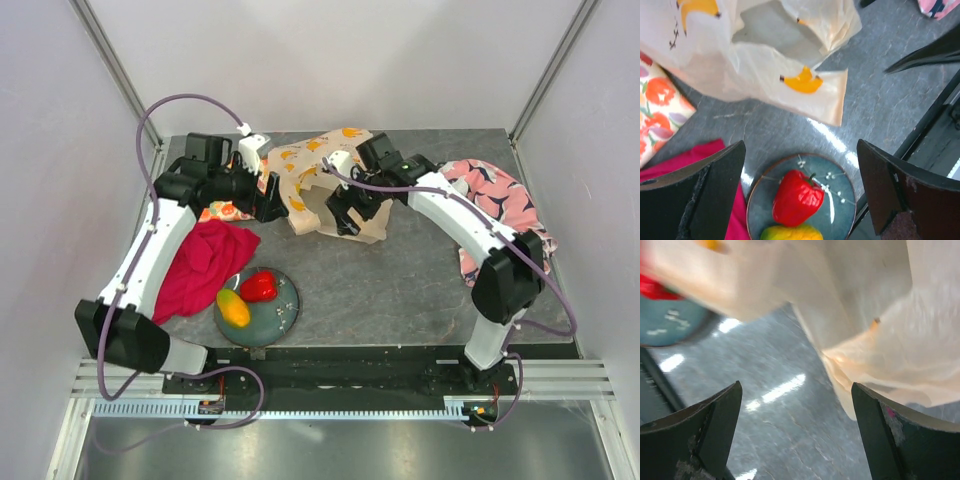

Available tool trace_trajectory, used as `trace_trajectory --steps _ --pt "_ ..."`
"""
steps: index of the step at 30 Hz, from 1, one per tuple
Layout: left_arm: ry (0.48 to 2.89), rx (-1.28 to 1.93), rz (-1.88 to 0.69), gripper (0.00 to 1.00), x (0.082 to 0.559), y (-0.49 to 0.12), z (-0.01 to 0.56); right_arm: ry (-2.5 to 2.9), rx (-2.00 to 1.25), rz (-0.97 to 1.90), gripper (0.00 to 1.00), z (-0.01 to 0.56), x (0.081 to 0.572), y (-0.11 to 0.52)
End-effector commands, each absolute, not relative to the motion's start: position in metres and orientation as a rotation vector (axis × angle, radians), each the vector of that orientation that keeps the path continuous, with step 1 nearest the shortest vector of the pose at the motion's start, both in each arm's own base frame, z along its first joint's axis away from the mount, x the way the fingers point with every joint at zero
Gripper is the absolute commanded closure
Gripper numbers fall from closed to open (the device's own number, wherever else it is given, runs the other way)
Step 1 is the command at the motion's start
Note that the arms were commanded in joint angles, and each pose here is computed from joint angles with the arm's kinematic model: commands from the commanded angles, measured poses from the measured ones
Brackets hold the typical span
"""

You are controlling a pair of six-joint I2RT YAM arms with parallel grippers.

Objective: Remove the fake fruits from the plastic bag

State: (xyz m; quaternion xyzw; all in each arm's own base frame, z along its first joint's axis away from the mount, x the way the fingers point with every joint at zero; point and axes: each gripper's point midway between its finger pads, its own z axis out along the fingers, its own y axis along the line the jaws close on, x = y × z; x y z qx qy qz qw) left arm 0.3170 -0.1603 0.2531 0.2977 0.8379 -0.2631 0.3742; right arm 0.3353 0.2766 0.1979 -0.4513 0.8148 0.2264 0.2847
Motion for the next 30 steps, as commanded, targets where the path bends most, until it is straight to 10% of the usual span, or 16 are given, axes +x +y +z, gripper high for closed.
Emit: trace_trajectory --steps 1,14,18,19,21,25,30 --pt "2.126 0.694 -0.747 0.01 0.342 -0.182 0.268 2.277 -1.09 0.299 0.02 0.165 0.373 0.249" --pt "2.39 0.51 -0.836 0.07 0.347 -0.203 0.209 2.308 -1.008 -0.011 0.06 0.114 0.42 0.232" --pt "2.409 0.51 -0.933 0.38 0.348 -0.214 0.2 2.315 -1.038 -0.125 0.26 0.09 0.434 0.218" --pt "2.4 0.521 -0.965 0.7 0.35 -0.218 0.2 2.322 -1.032 -0.129 0.3 0.083 0.439 0.216" --pt "2.39 0.528 -0.967 0.95 0.353 -0.219 0.202 2.34 -0.984 -0.098 0.54 0.083 0.45 0.199" --pt "2.359 0.551 -0.964 0.98 0.355 -0.218 0.208 2.373 -0.879 -0.039 0.99 0.1 0.464 0.158" --pt "2.299 0.604 -0.991 0.98 0.345 -0.219 0.225 2.351 -0.759 0.134 1.0 0.148 0.444 0.117"
